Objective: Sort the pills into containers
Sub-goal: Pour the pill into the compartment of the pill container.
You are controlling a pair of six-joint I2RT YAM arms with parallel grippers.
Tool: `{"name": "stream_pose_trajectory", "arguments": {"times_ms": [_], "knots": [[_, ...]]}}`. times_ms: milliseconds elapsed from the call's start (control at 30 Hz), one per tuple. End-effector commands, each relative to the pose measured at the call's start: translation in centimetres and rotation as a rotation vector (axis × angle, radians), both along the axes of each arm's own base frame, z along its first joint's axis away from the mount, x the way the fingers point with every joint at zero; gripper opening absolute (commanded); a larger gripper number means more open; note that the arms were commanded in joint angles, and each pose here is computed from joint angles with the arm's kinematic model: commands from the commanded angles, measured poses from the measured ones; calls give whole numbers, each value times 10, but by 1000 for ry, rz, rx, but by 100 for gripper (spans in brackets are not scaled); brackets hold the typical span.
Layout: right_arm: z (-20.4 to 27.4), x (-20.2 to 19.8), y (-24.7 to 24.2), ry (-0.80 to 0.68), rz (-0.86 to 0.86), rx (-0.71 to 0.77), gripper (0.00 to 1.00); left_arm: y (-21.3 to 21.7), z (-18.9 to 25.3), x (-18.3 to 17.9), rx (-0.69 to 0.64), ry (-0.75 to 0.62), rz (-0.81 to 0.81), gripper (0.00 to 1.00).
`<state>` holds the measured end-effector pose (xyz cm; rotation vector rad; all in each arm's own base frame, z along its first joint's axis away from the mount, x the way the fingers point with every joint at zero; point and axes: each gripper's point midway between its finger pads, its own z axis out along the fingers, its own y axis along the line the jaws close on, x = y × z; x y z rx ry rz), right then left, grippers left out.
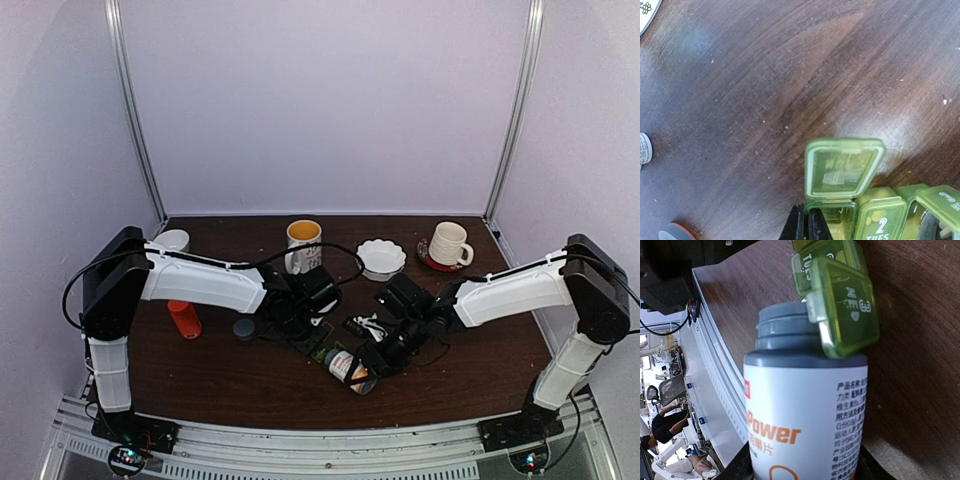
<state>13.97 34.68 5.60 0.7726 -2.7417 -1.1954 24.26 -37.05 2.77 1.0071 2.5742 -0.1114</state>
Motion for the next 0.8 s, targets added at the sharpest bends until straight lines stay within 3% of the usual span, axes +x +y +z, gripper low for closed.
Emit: {"name": "stream_pose_trajectory", "arguments": {"times_ms": [0,167,467,767], "knots": [[16,8,2,-29,-21,14,0,-8,10,2,-23,-20,-11,0],[37,10,4,-58,-21,50,0,-9,10,3,-24,-20,-12,0],[-6,6,-1,0,-26,-23,0,-9,10,2,-23,-19,-14,0],[29,11,3,-44,-25,26,0,-10,10,2,-24,-19,-13,0]]}}
